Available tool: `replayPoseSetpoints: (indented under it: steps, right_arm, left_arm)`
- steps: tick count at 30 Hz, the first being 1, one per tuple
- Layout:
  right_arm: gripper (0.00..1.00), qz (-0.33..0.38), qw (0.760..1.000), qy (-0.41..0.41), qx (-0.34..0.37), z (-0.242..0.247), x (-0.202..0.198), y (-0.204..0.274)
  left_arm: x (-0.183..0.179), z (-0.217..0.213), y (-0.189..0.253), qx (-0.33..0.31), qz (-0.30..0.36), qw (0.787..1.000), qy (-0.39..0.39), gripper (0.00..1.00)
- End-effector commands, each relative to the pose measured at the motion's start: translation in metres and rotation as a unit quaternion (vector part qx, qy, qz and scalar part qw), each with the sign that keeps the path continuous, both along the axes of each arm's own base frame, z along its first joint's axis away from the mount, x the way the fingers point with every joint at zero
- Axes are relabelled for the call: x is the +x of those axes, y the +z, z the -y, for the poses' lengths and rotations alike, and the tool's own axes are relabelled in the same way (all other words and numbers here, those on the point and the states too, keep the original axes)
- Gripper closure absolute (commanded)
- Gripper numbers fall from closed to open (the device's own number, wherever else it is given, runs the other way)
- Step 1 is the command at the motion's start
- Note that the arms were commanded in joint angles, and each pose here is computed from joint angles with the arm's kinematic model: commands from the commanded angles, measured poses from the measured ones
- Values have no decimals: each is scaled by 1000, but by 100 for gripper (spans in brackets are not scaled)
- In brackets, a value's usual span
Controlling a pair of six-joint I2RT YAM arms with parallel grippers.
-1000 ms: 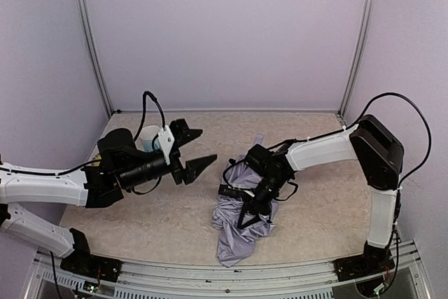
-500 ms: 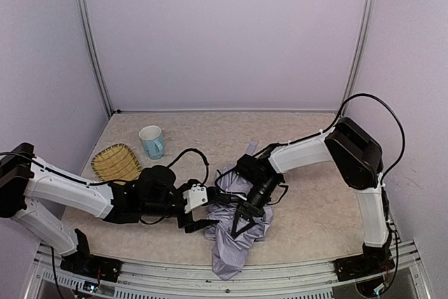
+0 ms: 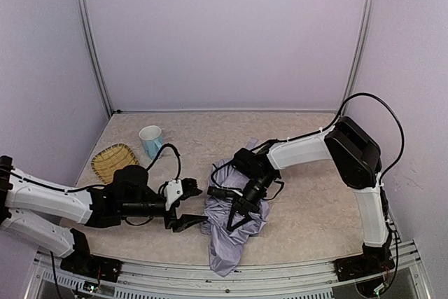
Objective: Put away the umbrella
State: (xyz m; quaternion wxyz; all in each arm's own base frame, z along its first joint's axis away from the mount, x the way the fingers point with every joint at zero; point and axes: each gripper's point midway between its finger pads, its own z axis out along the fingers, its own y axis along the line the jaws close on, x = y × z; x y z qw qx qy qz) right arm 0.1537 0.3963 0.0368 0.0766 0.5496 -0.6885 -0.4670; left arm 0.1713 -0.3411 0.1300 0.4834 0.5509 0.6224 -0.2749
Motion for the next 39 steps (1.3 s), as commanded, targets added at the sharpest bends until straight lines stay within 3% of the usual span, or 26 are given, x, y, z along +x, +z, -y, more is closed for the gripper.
replayPoseSetpoints:
  steps: [1, 4, 9, 16, 22, 25, 30, 33, 36, 39]
  right_arm:
    - [69, 59, 998, -2, 27, -6, 22, -3]
    - [69, 57, 998, 0, 27, -9, 24, -3]
    - [69, 57, 998, -1, 32, -11, 26, -3]
    - [69, 55, 998, 0, 43, -16, 27, -2]
    - [67, 57, 996, 6, 73, -19, 25, 9]
    - [59, 64, 995, 5, 78, -21, 27, 17]
    - [24, 88, 992, -11, 88, -23, 33, 40]
    - [8, 110, 989, -23, 96, -21, 34, 56]
    - [0, 134, 987, -40, 83, -14, 37, 60]
    - [0, 168, 981, -66, 78, -5, 46, 69]
  left_arm:
    - [-38, -3, 49, -105, 24, 991, -79, 25]
    - [-35, 5, 17, -37, -4, 995, -89, 32]
    - [-18, 11, -33, 52, -21, 996, -75, 31]
    - [40, 19, -37, 71, 17, 997, -17, 25]
    - [52, 15, -44, 69, -5, 997, -16, 27]
    - [60, 12, -50, 82, -22, 996, -5, 37]
    - [58, 12, -61, 99, -74, 992, -10, 65]
    - [49, 7, -69, 110, -106, 988, -19, 80]
    - [40, 5, -74, 109, -134, 985, -27, 98]
    - [34, 1, -76, 100, -166, 981, -29, 100]
